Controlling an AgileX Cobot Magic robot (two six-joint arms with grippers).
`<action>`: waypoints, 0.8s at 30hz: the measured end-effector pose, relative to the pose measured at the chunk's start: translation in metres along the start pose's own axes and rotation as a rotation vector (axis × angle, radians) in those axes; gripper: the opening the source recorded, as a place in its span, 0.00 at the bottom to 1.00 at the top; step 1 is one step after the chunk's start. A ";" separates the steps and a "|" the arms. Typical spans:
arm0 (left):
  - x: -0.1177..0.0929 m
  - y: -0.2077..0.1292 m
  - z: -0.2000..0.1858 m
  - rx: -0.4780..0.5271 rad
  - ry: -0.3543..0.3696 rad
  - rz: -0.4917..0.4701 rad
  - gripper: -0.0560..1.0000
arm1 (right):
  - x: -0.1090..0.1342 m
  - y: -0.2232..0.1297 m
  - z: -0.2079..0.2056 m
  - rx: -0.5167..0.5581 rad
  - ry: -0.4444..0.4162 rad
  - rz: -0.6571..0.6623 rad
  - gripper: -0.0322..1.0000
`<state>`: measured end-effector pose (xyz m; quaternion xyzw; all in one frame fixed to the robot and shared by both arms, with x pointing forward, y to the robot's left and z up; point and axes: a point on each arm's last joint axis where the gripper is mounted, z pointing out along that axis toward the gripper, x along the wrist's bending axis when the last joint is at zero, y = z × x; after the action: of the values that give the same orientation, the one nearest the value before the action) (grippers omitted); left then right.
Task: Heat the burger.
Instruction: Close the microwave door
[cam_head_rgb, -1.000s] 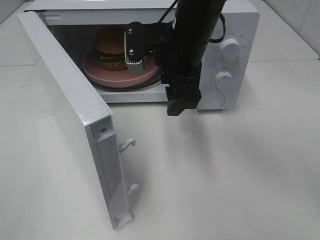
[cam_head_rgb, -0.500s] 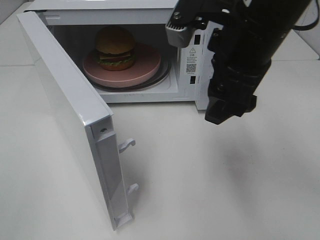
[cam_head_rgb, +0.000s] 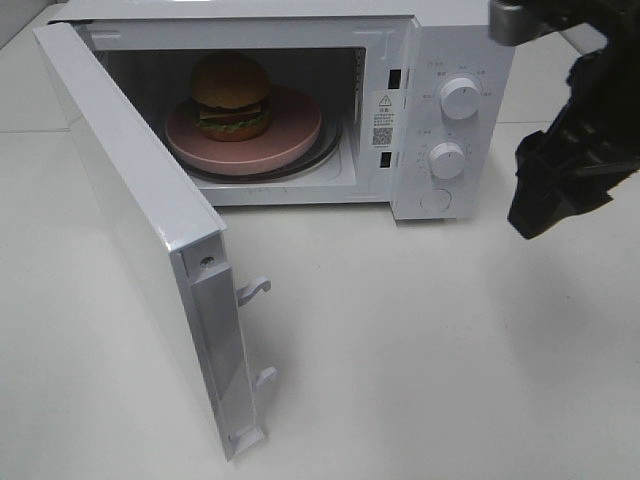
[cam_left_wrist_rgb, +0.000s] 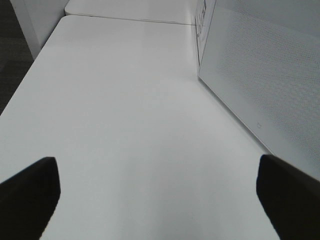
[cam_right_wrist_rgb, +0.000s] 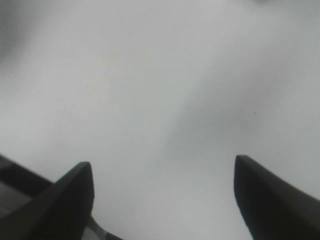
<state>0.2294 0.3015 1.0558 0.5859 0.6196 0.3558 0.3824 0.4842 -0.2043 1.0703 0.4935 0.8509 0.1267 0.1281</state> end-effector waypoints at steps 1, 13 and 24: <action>0.000 0.000 0.000 0.000 0.000 0.000 0.99 | -0.016 -0.004 0.002 -0.009 -0.027 0.128 0.77; 0.000 0.000 0.000 0.000 0.000 0.000 0.99 | -0.091 -0.046 0.015 -0.013 -0.154 0.528 0.77; 0.000 0.000 0.000 0.000 0.000 0.000 0.99 | -0.063 -0.096 -0.032 -0.148 -0.209 0.538 0.77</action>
<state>0.2294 0.3015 1.0558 0.5859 0.6196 0.3558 0.3824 0.4256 -0.3082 1.0731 0.7009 0.6602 0.1664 0.2127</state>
